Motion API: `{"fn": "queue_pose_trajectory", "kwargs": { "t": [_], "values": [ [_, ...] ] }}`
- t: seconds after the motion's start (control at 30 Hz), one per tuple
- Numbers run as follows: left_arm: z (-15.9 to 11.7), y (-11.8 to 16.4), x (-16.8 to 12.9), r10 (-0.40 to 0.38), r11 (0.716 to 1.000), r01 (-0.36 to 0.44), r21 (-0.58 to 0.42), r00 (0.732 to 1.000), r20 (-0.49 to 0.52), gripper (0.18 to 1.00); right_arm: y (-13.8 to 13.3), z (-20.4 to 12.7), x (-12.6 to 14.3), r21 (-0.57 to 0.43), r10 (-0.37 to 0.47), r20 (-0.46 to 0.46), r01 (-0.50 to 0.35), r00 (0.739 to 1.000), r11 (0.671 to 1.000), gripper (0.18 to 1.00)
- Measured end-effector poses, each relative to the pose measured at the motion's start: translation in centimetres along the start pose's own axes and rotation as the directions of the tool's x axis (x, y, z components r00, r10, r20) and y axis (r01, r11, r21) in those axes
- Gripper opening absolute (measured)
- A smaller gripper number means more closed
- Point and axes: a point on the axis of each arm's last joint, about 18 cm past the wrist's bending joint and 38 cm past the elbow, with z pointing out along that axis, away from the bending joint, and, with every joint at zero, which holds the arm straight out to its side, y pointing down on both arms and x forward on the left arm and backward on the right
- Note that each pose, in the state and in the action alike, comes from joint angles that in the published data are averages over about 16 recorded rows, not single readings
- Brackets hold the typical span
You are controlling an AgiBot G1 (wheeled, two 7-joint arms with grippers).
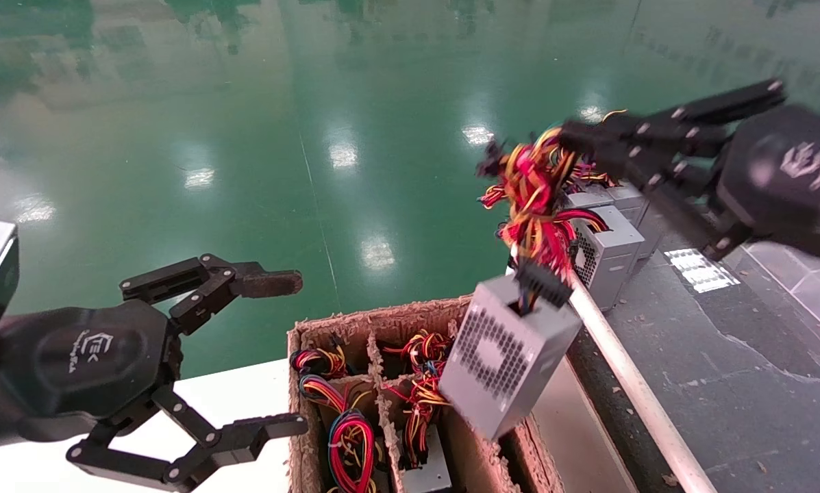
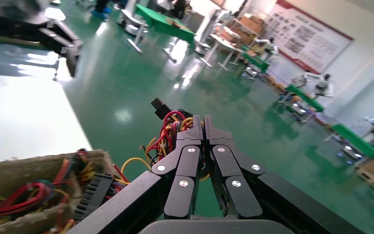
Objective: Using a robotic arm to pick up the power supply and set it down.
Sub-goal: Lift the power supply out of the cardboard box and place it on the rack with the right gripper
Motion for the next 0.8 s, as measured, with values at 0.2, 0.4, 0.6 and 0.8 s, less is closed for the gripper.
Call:
{"fn": "queue_pose_trajectory", "kwargs": {
  "t": [0.2, 0.4, 0.6, 0.8],
  "values": [
    [0.0, 0.0, 0.0, 0.0, 1.0, 0.0, 0.0, 1.0, 0.0, 1.001, -0.3, -1.6, 1.8, -0.016, -0.016, -0.075, 0.015, 0.997, 1.0, 0.198],
    [0.0, 0.0, 0.0, 0.0, 1.0, 0.0, 0.0, 1.0, 0.0, 1.001, 0.2, -3.7, 3.5, -0.048, -0.026, -0.15, 0.019, 0.988, 0.999, 0.198],
    [0.0, 0.0, 0.0, 0.0, 1.0, 0.0, 0.0, 1.0, 0.0, 1.001, 1.2, -6.3, 4.9, -0.084, -0.031, -0.212, 0.013, 0.977, 0.996, 0.198],
    [0.0, 0.0, 0.0, 0.0, 1.0, 0.0, 0.0, 1.0, 0.0, 1.001, 2.4, -8.9, 5.9, -0.12, -0.034, -0.259, 0.003, 0.965, 0.993, 0.198]
  ]
}}
